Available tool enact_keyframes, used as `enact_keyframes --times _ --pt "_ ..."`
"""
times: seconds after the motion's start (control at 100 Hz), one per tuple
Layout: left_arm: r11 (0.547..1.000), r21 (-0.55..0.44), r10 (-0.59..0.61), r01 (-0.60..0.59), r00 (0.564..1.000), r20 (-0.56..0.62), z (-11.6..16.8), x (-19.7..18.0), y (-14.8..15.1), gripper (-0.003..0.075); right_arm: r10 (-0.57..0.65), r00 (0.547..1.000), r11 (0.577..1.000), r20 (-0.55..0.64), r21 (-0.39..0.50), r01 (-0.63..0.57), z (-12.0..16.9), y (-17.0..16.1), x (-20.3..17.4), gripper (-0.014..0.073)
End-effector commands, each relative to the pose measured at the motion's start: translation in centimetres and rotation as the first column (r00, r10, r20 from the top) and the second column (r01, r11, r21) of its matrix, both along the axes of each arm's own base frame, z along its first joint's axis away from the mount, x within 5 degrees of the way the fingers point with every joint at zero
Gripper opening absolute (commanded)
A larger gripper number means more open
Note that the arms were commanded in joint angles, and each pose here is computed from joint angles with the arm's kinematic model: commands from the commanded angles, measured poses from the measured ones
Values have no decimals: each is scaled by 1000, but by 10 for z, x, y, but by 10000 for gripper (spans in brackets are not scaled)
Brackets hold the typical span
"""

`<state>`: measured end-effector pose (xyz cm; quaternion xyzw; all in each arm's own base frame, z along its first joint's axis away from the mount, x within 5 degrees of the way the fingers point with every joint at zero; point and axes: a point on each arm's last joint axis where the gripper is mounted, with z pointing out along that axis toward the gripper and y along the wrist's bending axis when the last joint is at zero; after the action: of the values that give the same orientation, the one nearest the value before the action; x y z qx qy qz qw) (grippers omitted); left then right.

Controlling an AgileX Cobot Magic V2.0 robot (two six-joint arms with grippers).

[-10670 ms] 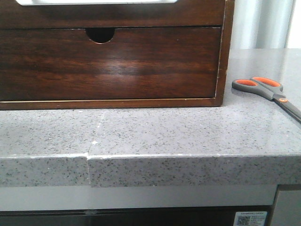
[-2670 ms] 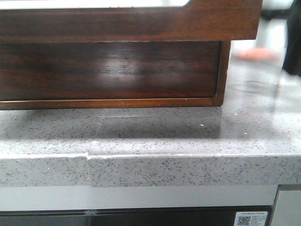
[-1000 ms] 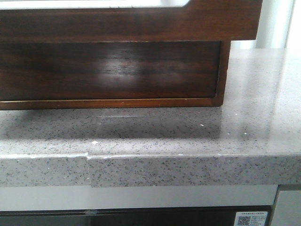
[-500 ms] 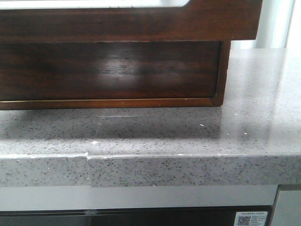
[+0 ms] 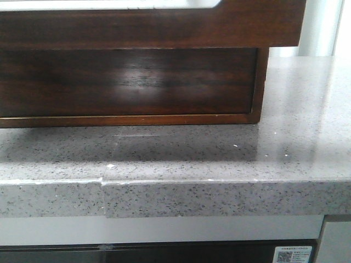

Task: Put scissors in drawer with both arms
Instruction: 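Carry the scissors over the open drawer with the right gripper, then lower the scissors into the drawer and open the right gripper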

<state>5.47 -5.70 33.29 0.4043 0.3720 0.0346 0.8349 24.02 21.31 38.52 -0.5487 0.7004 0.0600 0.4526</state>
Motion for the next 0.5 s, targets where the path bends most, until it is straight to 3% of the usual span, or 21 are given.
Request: enact_keyframes --times 0.0,0.3,0.49 --pt "997 -69 -42 43 999 15 12 -3 0 313 -9 995 997 100 81 1 25 -3 -3 241" --pt "997 -69 -42 43 999 15 12 -3 0 313 -9 995 997 102 83 1 26 -4 -4 264" --pt "997 -69 -42 43 999 15 12 -3 0 313 -16 990 993 138 119 -1 42 -13 -14 262"
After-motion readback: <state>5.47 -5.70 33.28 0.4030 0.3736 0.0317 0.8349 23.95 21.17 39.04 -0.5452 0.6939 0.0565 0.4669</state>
